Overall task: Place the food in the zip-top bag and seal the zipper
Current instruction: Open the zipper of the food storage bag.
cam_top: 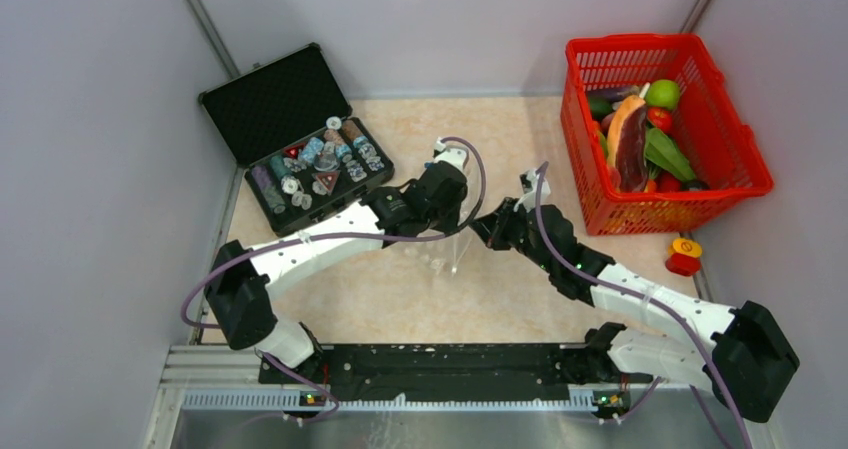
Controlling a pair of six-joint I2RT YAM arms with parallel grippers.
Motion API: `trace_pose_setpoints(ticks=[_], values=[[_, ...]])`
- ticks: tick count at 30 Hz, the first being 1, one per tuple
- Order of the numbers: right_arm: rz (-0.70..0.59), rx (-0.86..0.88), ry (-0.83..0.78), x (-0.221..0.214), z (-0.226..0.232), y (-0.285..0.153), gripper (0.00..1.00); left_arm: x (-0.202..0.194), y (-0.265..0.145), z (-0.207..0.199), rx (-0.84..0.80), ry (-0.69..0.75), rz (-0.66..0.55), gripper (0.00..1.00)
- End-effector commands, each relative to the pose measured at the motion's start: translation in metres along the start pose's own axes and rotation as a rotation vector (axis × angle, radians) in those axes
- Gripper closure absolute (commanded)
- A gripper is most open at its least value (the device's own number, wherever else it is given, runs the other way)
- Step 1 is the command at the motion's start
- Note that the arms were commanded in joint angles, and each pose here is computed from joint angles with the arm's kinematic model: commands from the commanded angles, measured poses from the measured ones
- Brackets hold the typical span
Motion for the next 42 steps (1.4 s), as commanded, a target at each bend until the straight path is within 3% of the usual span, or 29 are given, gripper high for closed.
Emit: trace_pose_setpoints(ticks=[1, 10, 20, 28, 42], values=[[-0.046, 0.032, 0.026, 0.011, 0.011, -0.001, 1.00, 0.016, -0.006, -0.006, -0.012, 0.010, -0.045, 0.72], [-0.050, 0.019, 0.039, 0.012, 0.011, 0.004, 1.00, 0.007, -0.004, -0.033, -0.167, 0.013, -0.016, 0.68], [-0.048, 0.022, 0.048, 0.011, 0.011, 0.004, 1.00, 0.009, -0.004, -0.032, -0.163, 0.018, -0.036, 0.91], [-0.059, -0.013, 0.041, 0.012, 0.004, 0.000, 1.00, 0.009, -0.007, -0.012, -0.044, 0.030, -0.044, 1.00], [-0.028, -0.281, -0.061, 0.007, -0.039, -0.001, 1.00, 0.039, -0.048, 0.029, 0.177, 0.008, -0.163, 1.00]])
Point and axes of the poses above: each gripper's point midway between its finger pads, its own y axis out along the fingers, its own z axis along the line the jaws close on, x = y × z, the point moved 3 cm from there along -y, back along the fingers, and after that the axes turned 10 degrees about y, right-handed, at the moved point
